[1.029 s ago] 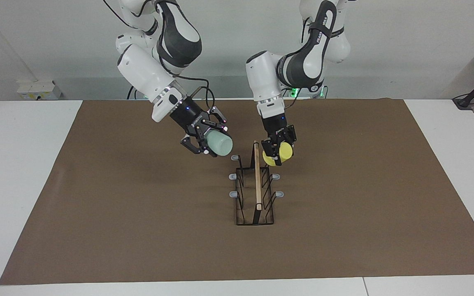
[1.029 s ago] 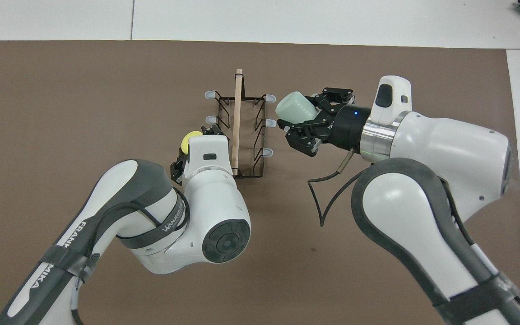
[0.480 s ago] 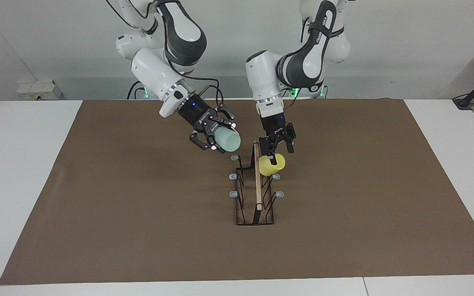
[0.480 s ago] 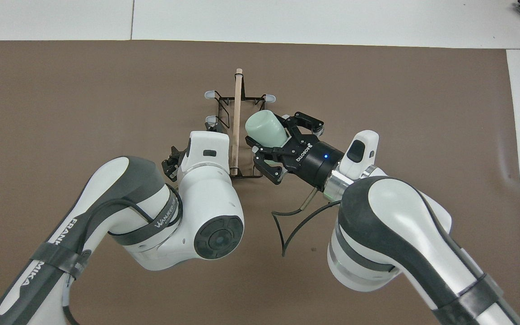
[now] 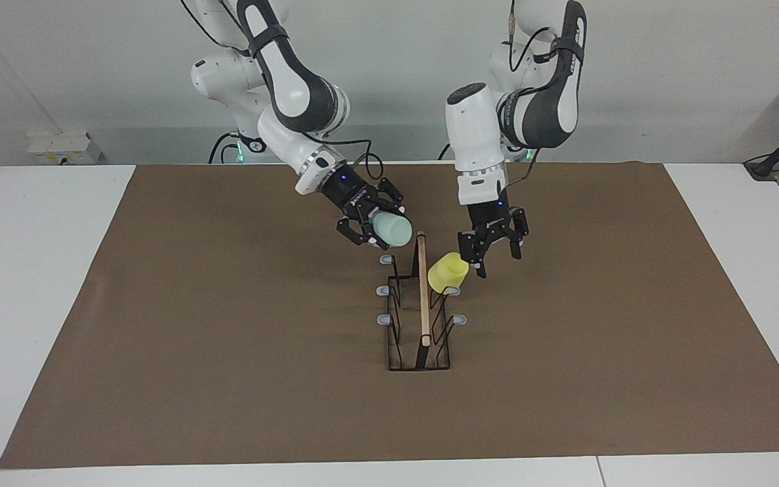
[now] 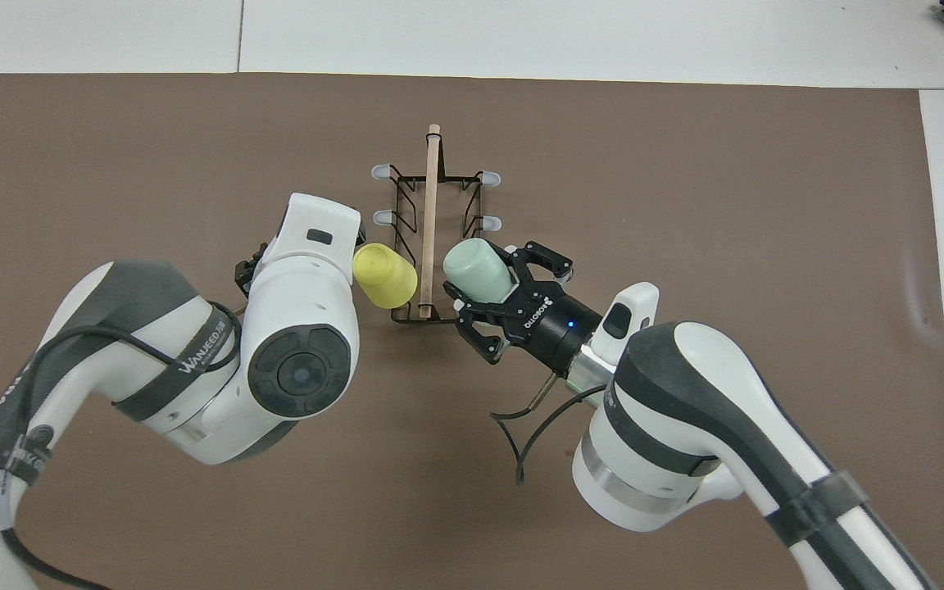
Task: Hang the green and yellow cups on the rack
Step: 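Open the left gripper and withdraw it while the right gripper holds the green cup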
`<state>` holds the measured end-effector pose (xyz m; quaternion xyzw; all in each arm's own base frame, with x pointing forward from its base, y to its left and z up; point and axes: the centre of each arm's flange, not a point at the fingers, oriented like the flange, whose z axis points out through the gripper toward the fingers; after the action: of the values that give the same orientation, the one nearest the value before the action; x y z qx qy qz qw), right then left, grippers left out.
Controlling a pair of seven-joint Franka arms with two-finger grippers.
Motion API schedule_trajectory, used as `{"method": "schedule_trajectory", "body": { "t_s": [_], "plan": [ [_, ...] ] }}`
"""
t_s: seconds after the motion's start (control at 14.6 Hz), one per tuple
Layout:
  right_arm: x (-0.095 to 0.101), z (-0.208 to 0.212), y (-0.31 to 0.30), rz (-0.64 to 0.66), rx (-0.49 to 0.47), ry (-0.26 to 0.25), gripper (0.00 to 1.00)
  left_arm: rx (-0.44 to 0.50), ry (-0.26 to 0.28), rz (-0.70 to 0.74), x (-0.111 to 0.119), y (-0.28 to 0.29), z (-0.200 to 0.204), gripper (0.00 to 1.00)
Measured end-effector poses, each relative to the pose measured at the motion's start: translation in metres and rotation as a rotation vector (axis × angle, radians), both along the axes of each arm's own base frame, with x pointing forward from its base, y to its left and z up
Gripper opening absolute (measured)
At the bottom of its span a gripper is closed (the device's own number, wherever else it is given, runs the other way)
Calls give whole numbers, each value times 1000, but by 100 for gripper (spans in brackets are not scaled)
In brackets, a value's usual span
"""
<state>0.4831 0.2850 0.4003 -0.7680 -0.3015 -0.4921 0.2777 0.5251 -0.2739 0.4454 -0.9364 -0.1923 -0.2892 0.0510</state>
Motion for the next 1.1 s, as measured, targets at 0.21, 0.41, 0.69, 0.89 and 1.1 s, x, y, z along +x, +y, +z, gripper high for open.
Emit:
{"method": "schedule_trajectory", "body": {
  "t_s": [0.21,0.41,0.69,0.89,1.1],
  "plan": [
    [1,-15,5,13,-6,-6,68,-1,54,-34,15,35,10,95],
    [8,-17,6,9,2,-10,68,-15,114,-123,26,73,29,93],
    [24,5,8,-5,32,-51,68,-7,177,-218,33,128,49,93],
    [30,10,11,-8,40,-62,68,-20,253,-321,38,167,67,93],
    [35,1,13,11,60,-61,68,-64,316,-413,46,204,95,92]
  ]
}}
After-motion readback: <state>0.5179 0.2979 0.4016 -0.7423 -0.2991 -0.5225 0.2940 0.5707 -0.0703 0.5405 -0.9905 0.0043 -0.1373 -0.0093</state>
